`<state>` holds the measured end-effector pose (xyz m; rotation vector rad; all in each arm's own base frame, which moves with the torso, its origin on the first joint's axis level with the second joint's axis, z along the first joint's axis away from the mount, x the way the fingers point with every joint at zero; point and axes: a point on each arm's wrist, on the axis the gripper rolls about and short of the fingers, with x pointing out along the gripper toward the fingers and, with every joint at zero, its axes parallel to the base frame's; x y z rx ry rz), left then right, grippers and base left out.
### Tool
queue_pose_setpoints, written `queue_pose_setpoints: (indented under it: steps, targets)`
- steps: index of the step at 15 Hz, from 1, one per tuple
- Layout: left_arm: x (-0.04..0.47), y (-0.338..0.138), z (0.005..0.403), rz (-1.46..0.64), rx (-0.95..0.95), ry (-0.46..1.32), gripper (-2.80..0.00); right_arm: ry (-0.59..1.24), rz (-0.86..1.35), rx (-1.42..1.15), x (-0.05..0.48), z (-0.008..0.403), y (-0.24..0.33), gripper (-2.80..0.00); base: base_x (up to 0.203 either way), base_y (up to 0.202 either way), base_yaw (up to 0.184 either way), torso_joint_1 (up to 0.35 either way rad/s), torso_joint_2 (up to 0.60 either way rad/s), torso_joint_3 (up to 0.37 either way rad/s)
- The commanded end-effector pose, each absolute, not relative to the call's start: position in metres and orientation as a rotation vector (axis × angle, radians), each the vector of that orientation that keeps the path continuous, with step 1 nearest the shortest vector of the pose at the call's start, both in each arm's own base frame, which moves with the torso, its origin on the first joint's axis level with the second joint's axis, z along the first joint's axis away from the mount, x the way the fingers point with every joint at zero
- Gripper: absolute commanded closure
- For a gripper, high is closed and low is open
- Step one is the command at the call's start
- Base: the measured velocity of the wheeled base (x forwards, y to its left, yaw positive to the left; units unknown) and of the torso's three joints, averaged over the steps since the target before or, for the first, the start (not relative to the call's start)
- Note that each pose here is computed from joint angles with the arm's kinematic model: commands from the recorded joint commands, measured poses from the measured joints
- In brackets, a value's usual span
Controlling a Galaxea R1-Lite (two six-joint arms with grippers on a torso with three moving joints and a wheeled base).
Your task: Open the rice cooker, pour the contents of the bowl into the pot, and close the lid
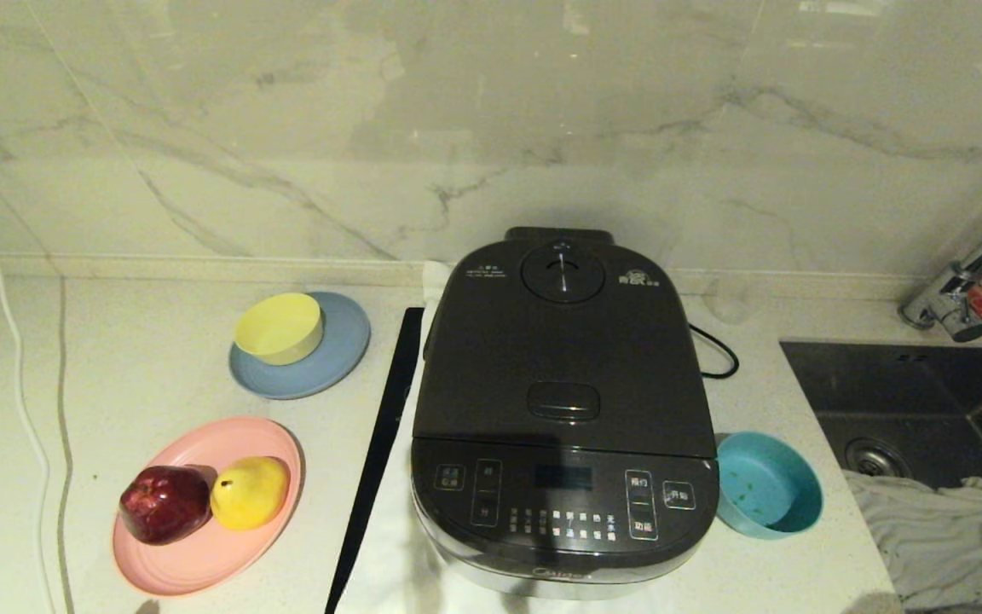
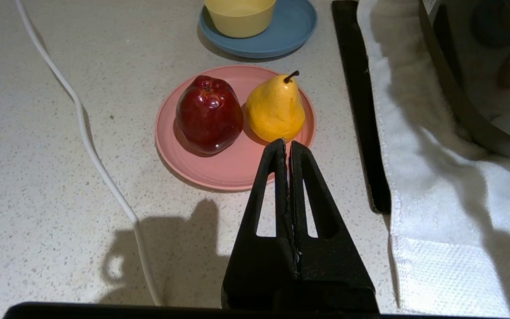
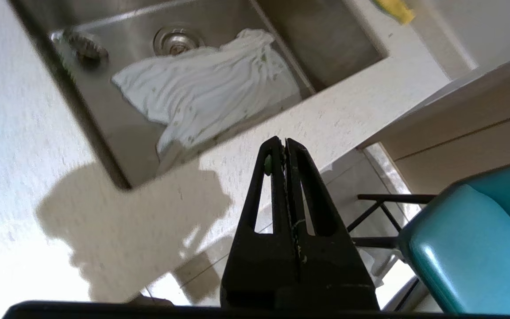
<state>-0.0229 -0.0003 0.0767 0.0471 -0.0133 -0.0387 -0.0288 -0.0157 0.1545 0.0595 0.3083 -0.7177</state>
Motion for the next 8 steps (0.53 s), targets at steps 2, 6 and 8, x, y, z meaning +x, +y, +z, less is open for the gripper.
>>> queue_pose_setpoints:
  steps: [2, 6, 8]
  targets:
    - [-0.022, 0.0, 0.075, -0.038, 0.048, -0.006, 0.0, 0.226, -0.6, 0.068, -0.052, 0.12, -0.013, 0.0, 0.0, 0.0, 0.0, 0.0, 0.0, 0.0]
    - [-0.022, 0.0, 0.075, -0.039, 0.048, -0.006, 0.0, 0.095, -0.405, 0.081, -0.046, 0.1, -0.009, 0.0, 0.0, 0.0, 0.0, 0.0, 0.0, 0.0]
    - [-0.022, 0.0, 0.075, -0.041, 0.048, -0.006, 0.0, 0.016, -0.32, -0.004, -0.034, 0.094, -0.007, 0.0, 0.0, 0.0, 0.0, 0.0, 0.0, 0.0]
